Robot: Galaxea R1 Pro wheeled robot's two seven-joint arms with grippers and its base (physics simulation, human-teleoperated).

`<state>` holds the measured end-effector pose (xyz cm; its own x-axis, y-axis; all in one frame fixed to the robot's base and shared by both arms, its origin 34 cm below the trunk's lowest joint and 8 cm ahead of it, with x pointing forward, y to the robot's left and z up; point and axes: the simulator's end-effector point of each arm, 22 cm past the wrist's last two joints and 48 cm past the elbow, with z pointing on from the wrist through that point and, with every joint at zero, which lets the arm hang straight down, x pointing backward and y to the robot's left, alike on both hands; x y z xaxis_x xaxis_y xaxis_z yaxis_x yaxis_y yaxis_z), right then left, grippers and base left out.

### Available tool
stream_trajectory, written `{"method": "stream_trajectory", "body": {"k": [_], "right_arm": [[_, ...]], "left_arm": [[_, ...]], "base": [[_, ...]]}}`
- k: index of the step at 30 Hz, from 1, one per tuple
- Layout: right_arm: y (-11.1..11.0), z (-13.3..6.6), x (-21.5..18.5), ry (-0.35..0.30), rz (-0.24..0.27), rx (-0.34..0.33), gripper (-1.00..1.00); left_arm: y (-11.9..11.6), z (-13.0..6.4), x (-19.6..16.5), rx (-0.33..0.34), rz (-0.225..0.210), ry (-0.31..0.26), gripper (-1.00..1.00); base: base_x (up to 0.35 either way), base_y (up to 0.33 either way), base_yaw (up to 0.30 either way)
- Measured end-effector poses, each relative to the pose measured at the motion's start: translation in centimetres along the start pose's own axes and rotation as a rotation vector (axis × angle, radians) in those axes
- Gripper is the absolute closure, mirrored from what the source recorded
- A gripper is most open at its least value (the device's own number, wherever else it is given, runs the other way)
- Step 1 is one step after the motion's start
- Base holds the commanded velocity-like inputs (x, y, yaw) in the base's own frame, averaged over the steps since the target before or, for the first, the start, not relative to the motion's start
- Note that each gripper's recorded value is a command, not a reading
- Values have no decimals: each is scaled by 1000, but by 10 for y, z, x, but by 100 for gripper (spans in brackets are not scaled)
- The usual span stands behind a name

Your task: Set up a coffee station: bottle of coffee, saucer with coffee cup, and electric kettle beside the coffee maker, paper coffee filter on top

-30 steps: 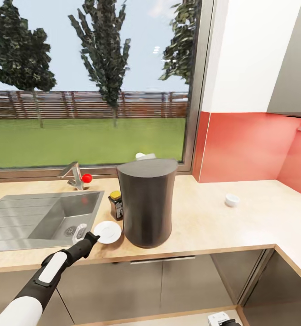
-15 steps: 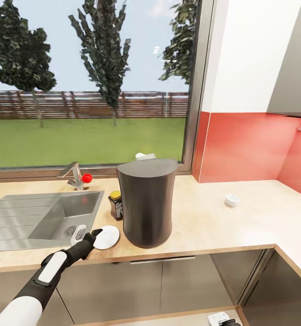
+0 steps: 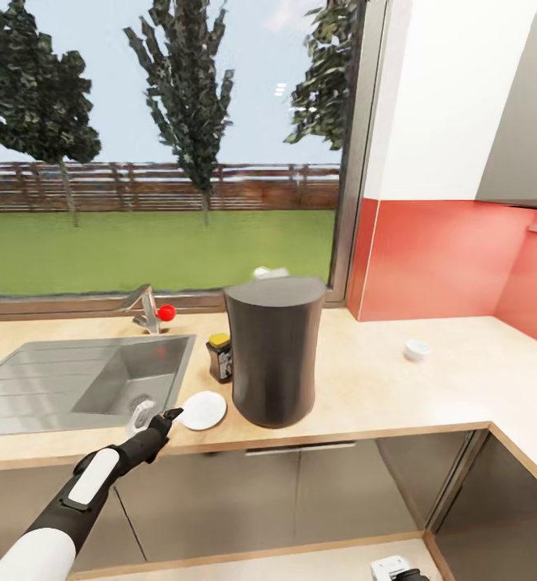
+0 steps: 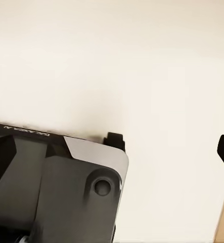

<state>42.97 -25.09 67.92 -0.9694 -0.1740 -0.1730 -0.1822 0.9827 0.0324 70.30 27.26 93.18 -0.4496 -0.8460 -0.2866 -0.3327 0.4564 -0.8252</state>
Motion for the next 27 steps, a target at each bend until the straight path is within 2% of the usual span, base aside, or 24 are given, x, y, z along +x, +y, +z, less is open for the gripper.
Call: {"method": "stream_trajectory", "body": {"k": [11,20,24,27], "right_arm": [[0,0,0,0,0,0,-100],[0,0,0,1,0,0,-100],[0,0,0,-1,1,0,-100],[0,0,-1,-3,2,0,-100]], "left_arm": [[2,0,1,-7,6,2,-100],[-1,1,2,0,8,3,-100],[-6,0,4,28,9,8,-100],[2,-4,15,44,4,21,-100]], "base": [[-333,19,0],[-338,-93,0],[-273,-33,0],[-137,-10,0]]}}
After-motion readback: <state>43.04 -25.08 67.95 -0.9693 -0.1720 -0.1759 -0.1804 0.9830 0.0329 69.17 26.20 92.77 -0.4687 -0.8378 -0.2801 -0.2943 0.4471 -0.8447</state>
